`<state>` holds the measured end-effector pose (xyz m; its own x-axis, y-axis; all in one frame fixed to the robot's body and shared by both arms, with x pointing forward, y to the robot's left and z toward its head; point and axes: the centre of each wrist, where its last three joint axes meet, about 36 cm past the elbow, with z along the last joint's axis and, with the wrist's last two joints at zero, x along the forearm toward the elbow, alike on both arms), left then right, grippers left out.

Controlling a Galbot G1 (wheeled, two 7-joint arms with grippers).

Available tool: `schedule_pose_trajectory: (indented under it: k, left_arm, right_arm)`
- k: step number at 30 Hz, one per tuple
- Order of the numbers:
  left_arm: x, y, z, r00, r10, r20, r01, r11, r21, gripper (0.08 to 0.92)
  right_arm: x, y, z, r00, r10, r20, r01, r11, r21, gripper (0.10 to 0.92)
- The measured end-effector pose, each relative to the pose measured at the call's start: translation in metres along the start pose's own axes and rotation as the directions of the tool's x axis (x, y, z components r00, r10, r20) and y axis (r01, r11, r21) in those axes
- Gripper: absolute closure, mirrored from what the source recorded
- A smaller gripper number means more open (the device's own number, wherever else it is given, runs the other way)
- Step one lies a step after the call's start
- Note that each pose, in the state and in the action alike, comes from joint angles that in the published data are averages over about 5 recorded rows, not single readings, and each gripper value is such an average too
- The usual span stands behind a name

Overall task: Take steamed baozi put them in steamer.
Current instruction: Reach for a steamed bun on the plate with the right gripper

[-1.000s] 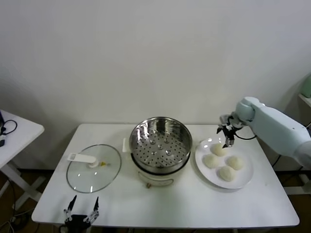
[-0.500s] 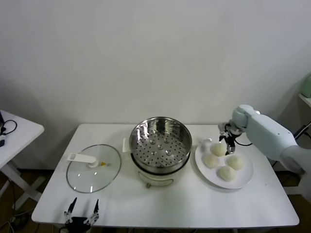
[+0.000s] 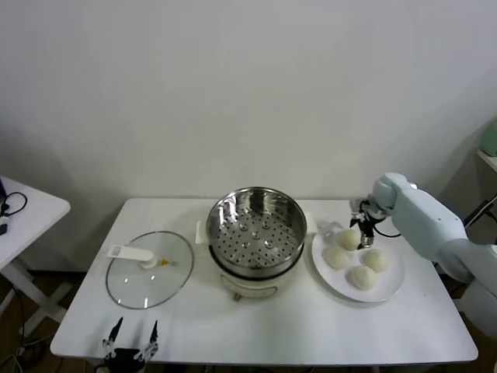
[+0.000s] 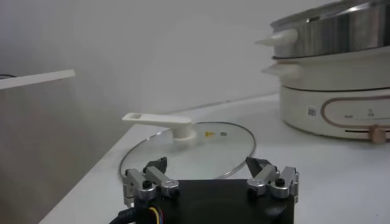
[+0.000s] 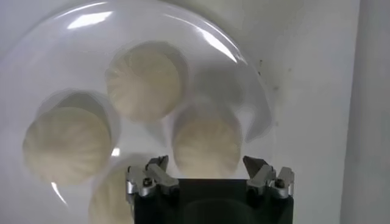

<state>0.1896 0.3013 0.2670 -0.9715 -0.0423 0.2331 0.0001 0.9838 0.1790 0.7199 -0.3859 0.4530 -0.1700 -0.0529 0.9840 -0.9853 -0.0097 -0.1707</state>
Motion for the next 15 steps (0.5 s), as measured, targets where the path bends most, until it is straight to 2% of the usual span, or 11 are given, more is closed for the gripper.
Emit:
schedule_pose_trajectory:
  k: [4,11,15]
  left_arm:
    - [0.0003,0.0002,0.0007,1.0000,-0.003,-0.002,0.003,1.000,-0.002,0.177]
    - [-0.0009,0.0006,0.0009,1.0000,-0.006,0.000,0.006,1.000,-0.004,0.177]
    - [-0.0007,0.0009,0.0013,1.0000,-0.007,0.000,0.007,1.000,-0.005,0.177]
  right_arm:
    - [-0.0003,-0.0001,0.0021,1.000,0.005,0.005,-0.005,1.000,-0.013,0.257]
    - [0.0033,-0.0020,0.0039,1.000,0.016,0.014,-0.016,1.000,-0.023,0.445]
    - [0.0088,-0.0035,0.0058,1.000,0.024,0.017,-0.024,1.000,-0.019,0.482]
